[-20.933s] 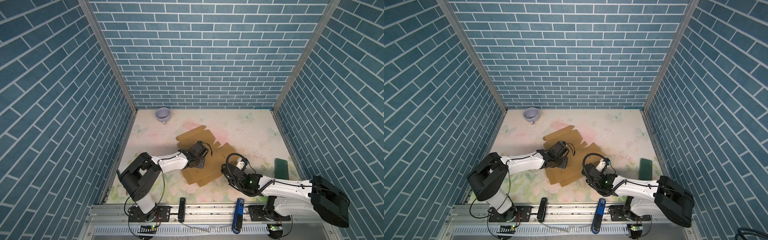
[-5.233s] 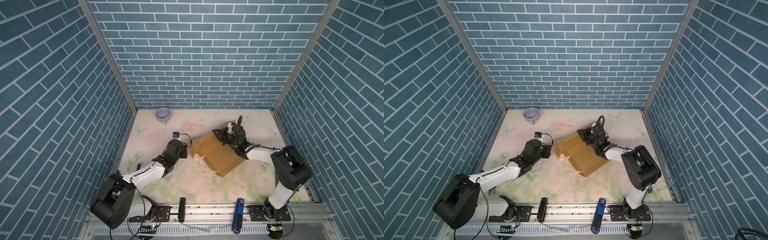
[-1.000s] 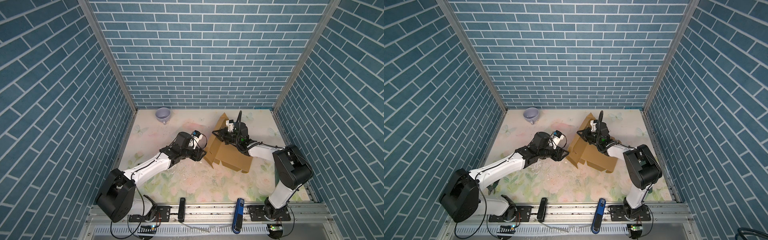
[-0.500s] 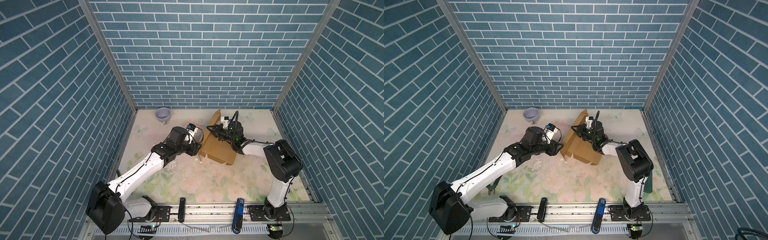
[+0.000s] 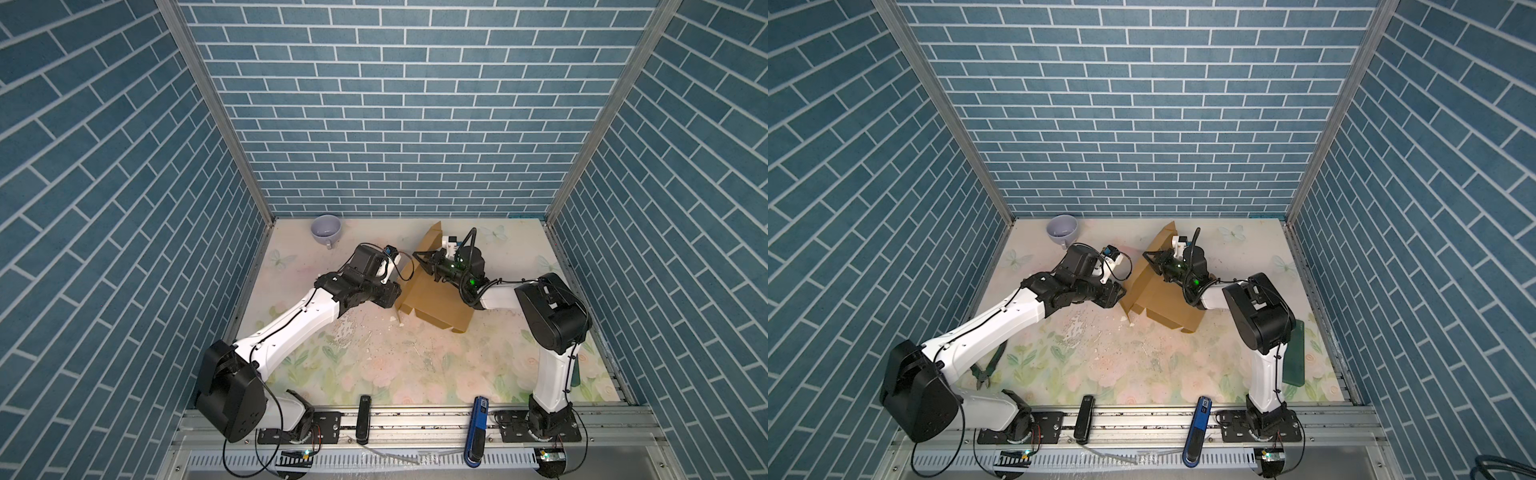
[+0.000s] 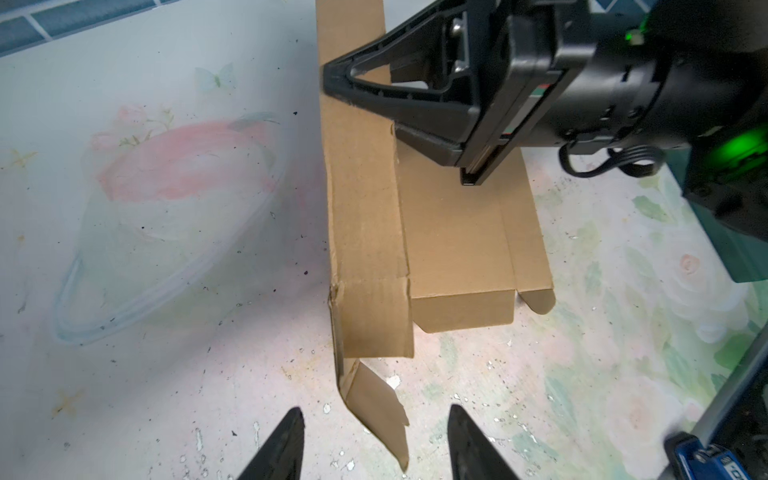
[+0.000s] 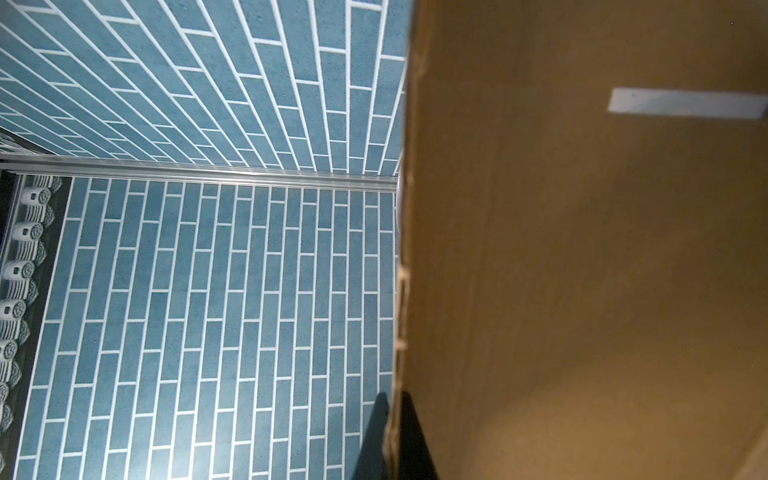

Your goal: Fold the paper box

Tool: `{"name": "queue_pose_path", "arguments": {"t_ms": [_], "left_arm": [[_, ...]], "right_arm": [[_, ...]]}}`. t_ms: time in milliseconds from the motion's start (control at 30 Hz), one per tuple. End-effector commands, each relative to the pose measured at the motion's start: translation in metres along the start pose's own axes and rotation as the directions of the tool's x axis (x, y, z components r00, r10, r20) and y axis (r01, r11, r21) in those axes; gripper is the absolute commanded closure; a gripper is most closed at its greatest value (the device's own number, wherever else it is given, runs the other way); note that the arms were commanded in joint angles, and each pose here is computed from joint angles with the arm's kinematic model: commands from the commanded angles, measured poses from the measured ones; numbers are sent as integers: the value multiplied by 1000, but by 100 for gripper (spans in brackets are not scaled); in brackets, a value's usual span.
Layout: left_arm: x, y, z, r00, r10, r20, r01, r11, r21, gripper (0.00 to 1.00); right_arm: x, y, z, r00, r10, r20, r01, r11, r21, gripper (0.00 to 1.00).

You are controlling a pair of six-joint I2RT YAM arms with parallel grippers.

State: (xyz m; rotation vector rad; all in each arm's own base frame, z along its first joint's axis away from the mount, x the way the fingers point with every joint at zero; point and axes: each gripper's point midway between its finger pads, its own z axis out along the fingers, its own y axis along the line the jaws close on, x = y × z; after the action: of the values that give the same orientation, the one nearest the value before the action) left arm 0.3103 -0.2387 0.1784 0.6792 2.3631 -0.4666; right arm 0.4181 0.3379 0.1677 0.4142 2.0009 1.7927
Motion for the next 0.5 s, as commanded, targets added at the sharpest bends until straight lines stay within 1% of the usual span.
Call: {"name": "queue_pose_path", "arguments": {"t_ms": [0,467], "left_arm": [[0,8,2,999,26,-33,-28,999,-43,44],[-6,14,36,996,29,-79,-34,997,-66,45]], "right_arm": [[-7,23,5,1000,-21,-2,21,997,-78,100],[-8,18,1,1000,-14,6,14,997,-77,100]]}}
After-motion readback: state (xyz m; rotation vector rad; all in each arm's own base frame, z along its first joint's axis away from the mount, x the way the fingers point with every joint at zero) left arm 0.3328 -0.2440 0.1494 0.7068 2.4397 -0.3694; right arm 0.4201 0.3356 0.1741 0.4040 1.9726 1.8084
